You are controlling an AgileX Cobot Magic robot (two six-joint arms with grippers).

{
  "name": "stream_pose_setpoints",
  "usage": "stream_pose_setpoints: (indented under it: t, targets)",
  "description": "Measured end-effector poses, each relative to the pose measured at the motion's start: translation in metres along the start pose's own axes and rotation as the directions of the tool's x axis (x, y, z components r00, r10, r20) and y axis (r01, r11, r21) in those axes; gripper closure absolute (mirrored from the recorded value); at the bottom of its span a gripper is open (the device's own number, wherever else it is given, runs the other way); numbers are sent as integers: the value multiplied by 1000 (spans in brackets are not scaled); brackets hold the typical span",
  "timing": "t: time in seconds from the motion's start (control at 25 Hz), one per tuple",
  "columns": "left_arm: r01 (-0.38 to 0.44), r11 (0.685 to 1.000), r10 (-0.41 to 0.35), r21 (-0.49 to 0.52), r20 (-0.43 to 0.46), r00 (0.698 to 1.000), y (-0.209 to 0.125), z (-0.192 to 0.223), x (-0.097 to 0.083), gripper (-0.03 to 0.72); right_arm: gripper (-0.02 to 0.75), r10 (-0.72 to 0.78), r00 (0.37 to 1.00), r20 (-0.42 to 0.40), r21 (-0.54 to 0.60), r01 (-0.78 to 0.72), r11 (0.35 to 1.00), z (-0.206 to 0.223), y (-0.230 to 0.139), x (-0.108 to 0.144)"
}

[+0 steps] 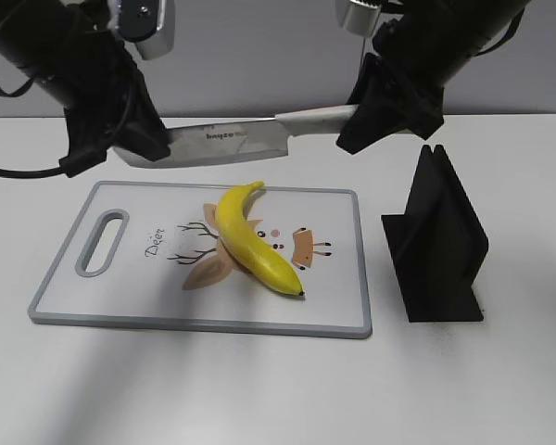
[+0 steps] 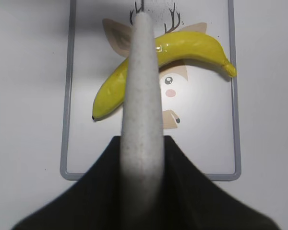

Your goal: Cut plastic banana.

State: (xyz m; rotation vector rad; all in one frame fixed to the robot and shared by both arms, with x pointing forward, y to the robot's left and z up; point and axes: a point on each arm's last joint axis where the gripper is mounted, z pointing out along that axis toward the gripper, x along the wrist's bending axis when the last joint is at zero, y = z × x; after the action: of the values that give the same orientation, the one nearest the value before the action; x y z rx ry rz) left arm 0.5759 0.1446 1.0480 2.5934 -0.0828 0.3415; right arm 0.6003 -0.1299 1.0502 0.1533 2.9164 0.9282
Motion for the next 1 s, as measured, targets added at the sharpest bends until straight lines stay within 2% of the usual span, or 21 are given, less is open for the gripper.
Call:
stream_pose_setpoints:
  t: [0.08, 0.16, 0.6, 0.88, 1.0]
  targets:
    - [-6, 1000, 6, 8, -2, 1000, -1, 0, 0, 645, 559, -2, 1000, -1, -1, 2, 1000, 0, 0, 0]
    - [-10, 1000, 10, 15, 3, 1000, -2, 1, 0, 678, 559, -2, 1000, -4, -1, 2, 1000, 2, -2, -2]
    - [33, 998, -36, 61, 50, 998, -19, 37, 5, 688, 559, 43, 998, -44, 48, -41, 998, 45, -26, -19]
    - [123, 986, -140, 111, 158, 978, -48, 98, 3, 690, 554, 124, 981, -146, 198, -94, 976, 117, -75, -29]
    - [155, 982, -171, 108, 165, 971, -49, 104, 3, 690, 550, 130, 980, -148, 223, -95, 970, 122, -80, -30]
